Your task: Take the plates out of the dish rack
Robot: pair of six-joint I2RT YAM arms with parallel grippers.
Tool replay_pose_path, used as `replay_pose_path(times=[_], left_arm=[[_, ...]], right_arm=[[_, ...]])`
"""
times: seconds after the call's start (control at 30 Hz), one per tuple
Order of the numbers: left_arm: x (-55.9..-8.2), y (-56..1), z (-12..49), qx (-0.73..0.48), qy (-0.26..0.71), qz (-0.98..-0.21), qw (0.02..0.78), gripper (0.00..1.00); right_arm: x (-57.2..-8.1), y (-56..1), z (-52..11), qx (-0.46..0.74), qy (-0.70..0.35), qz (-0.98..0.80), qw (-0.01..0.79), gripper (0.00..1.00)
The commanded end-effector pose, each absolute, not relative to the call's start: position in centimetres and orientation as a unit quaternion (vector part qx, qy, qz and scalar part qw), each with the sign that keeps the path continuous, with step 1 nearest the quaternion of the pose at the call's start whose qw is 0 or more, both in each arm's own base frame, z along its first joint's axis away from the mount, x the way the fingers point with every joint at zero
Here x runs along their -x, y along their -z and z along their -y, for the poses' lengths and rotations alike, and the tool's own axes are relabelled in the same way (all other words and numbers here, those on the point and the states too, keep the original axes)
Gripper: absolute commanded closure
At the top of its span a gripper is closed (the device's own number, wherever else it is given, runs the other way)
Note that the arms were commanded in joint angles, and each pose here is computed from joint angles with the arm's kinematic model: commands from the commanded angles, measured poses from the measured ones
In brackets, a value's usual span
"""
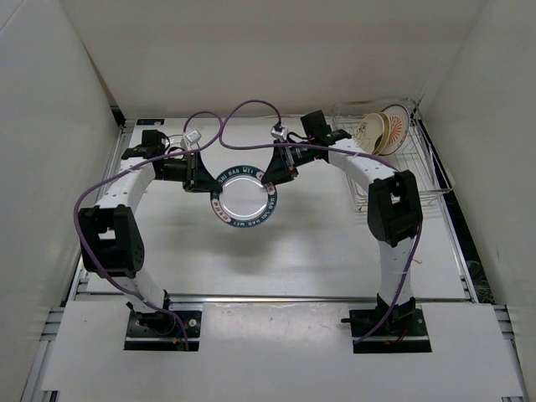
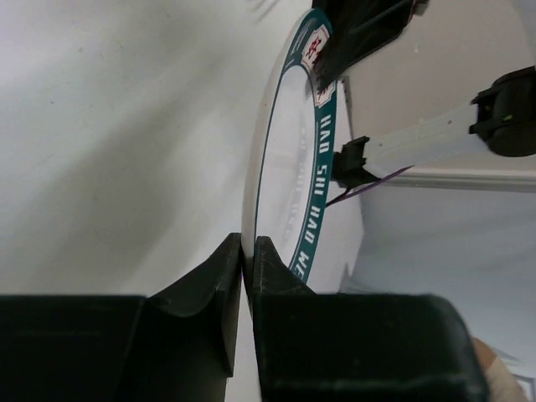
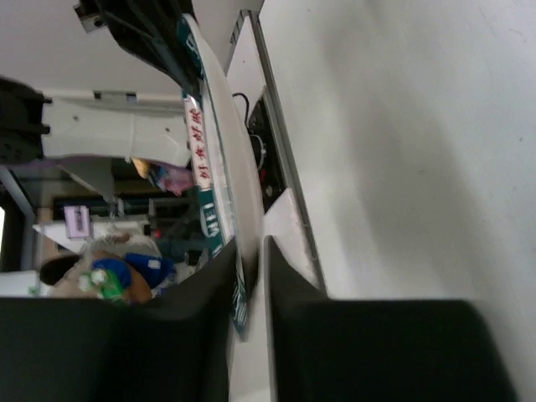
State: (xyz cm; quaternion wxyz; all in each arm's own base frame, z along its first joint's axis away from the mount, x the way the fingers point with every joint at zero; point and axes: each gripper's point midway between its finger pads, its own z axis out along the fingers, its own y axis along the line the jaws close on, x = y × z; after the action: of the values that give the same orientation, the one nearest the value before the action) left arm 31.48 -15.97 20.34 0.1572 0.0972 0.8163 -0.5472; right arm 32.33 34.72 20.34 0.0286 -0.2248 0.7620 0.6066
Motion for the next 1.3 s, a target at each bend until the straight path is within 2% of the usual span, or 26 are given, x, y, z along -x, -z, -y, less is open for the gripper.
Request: replay_pose_path(times=[0.0,0.07,0.1,0.17,0.33,0.37,0.5,0.53,0.57,0.7,0.77,0.9,1.07,1.27], left_arm=[[-32.0,-22.5,16.2,-0.125,0.551,-0.802,0.195,0.9],[-32.5,-22.7,16.0,-0.108,0.535,-0.813,0.206,0.9],[-32.8,-21.9,15.7,-0.078,0.522,-0.827,0.195,0.9],[-33.4,-21.5,15.6,-0.055,0.512,-0.835,0.196,0.9],[-35.7,-21.1,15.7,-0.01,0.518,-0.837,0.174,0.9],[-37.3,-21.6,15.6,-0.011,0.515,-0.837,0.185,0.9],[-42.1,-22.8,14.2,-0.004,0.525,-0.825,0.209,0.9],[-43.3,-23.1,13.2,0.004,0.528,-0.821,0.218,0.9],[-44.8,-24.3,12.5,-0.002,0.525,-0.817,0.24,0.9],[-48.6,-23.2,8.5,0.024,0.522,-0.812,0.26,0.9],[-50.2,-23.0,5.4,0.047,0.514,-0.809,0.28,0.9],[-53.5,-21.8,-1.0,0.086,0.493,-0.803,0.324,0.9],[-55.2,-18.5,-8.4,0.149,0.441,-0.812,0.352,0.9],[-56.0,-12.9,-11.8,0.206,0.371,-0.838,0.343,0.9]], right_arm=[[-32.3,-22.7,-34.3,0.262,-0.606,-0.747,0.071,0.4],[-32.3,-22.0,-33.0,0.262,-0.575,-0.771,0.083,0.27],[-33.1,-22.2,-31.7,0.288,-0.538,-0.78,0.134,0.23],[-32.6,-21.1,-29.2,0.286,-0.502,-0.804,0.142,0.23],[-31.7,-23.0,-23.0,0.272,-0.435,-0.83,0.22,0.23],[-30.9,-24.5,-22.0,0.273,-0.427,-0.827,0.245,0.23],[-28.8,-24.7,-17.8,0.257,-0.382,-0.843,0.278,0.23],[-27.6,-24.1,-16.8,0.25,-0.379,-0.851,0.265,0.21],[-26.7,-24.8,-15.8,0.264,-0.367,-0.845,0.286,0.2],[-25.1,-23.5,-9.0,0.227,-0.301,-0.88,0.29,0.14],[-24.0,-23.4,-5.4,0.202,-0.266,-0.898,0.286,0.06],[-23.1,-23.9,-0.6,0.155,-0.228,-0.914,0.298,0.03],[-21.9,-24.7,1.9,0.13,-0.206,-0.917,0.317,0.0],[-21.1,-24.6,0.8,0.124,-0.226,-0.909,0.329,0.0]])
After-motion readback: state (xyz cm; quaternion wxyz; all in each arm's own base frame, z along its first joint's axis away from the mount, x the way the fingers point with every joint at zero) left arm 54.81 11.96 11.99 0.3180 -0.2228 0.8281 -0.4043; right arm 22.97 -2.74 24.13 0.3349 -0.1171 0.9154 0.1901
